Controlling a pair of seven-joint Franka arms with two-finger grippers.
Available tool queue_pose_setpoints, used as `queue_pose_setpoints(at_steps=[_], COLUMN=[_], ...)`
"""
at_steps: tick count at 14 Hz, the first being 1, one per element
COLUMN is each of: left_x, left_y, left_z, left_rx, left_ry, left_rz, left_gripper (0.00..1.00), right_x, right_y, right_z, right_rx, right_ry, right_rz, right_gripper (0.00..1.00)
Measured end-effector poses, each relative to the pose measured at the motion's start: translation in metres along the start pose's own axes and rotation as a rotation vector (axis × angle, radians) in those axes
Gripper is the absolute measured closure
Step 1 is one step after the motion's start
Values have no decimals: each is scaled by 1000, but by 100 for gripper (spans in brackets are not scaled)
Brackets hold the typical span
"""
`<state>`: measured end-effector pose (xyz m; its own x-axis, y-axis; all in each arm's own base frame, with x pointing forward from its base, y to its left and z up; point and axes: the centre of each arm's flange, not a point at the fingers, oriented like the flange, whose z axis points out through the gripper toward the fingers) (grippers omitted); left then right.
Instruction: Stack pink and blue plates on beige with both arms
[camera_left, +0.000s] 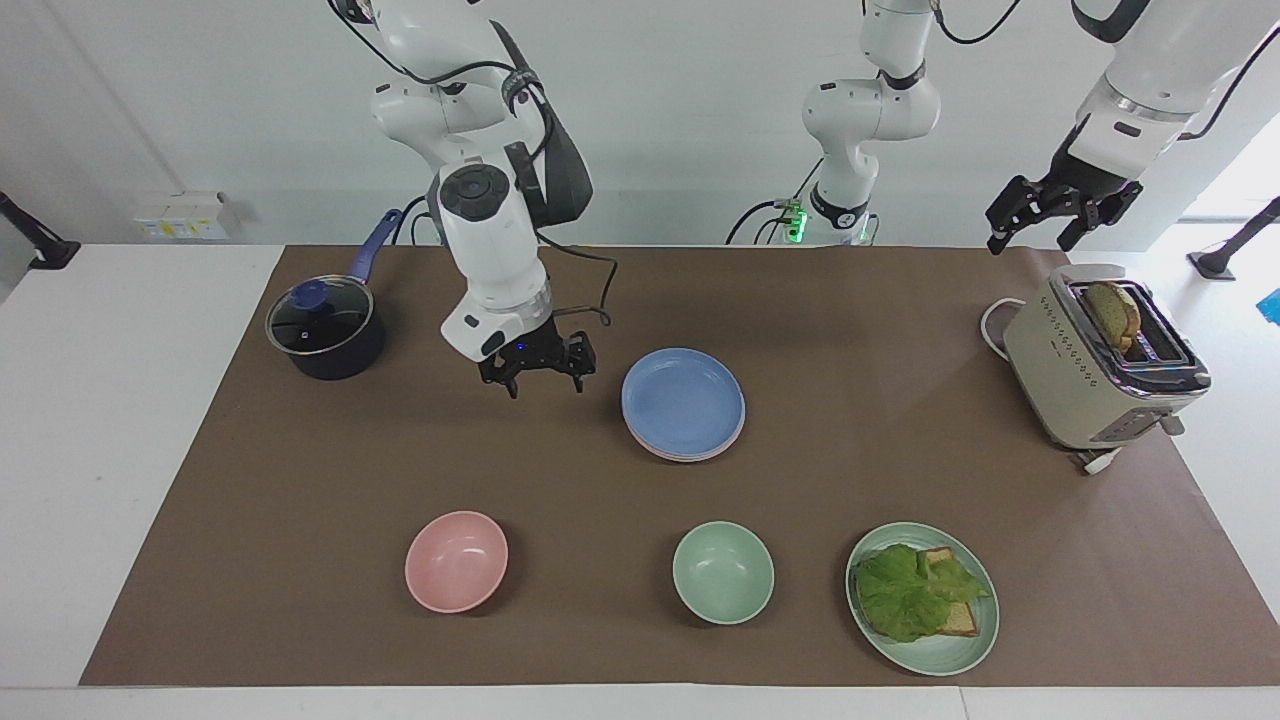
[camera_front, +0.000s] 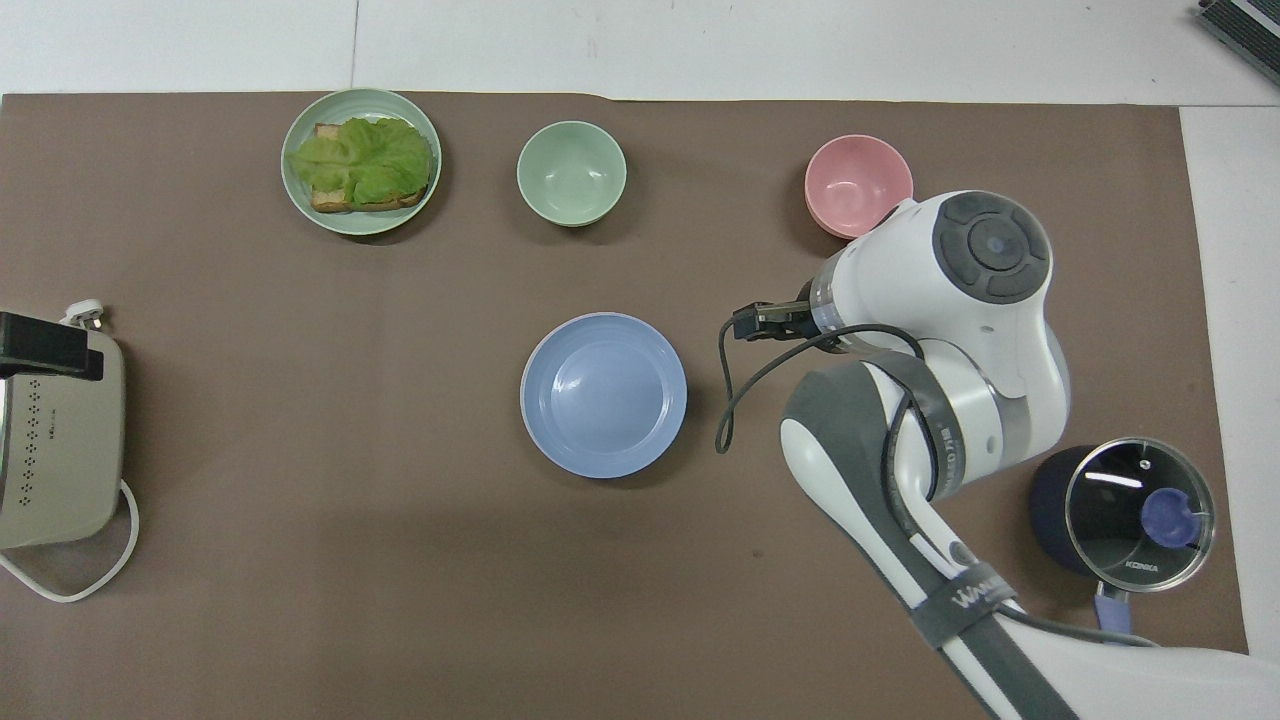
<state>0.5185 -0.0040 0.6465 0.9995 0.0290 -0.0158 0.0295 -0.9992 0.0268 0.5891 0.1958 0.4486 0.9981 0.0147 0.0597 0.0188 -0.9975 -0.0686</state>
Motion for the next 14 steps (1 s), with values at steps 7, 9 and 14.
queue_pose_setpoints(at_steps=[7, 9, 14], left_x=[0, 0, 0], left_y=[0, 0, 0], left_z=[0, 0, 0], left_rx=[0, 0, 0], left_ry=[0, 0, 0], left_rz=[0, 0, 0], left_gripper=[0, 0, 0], right_x=[4, 0, -20], right_y=[73, 93, 108], right_z=[-80, -103, -155], right_rx=[-26, -26, -44], right_ry=[55, 81, 77], right_rz=[105, 137, 159], right_gripper=[0, 0, 0])
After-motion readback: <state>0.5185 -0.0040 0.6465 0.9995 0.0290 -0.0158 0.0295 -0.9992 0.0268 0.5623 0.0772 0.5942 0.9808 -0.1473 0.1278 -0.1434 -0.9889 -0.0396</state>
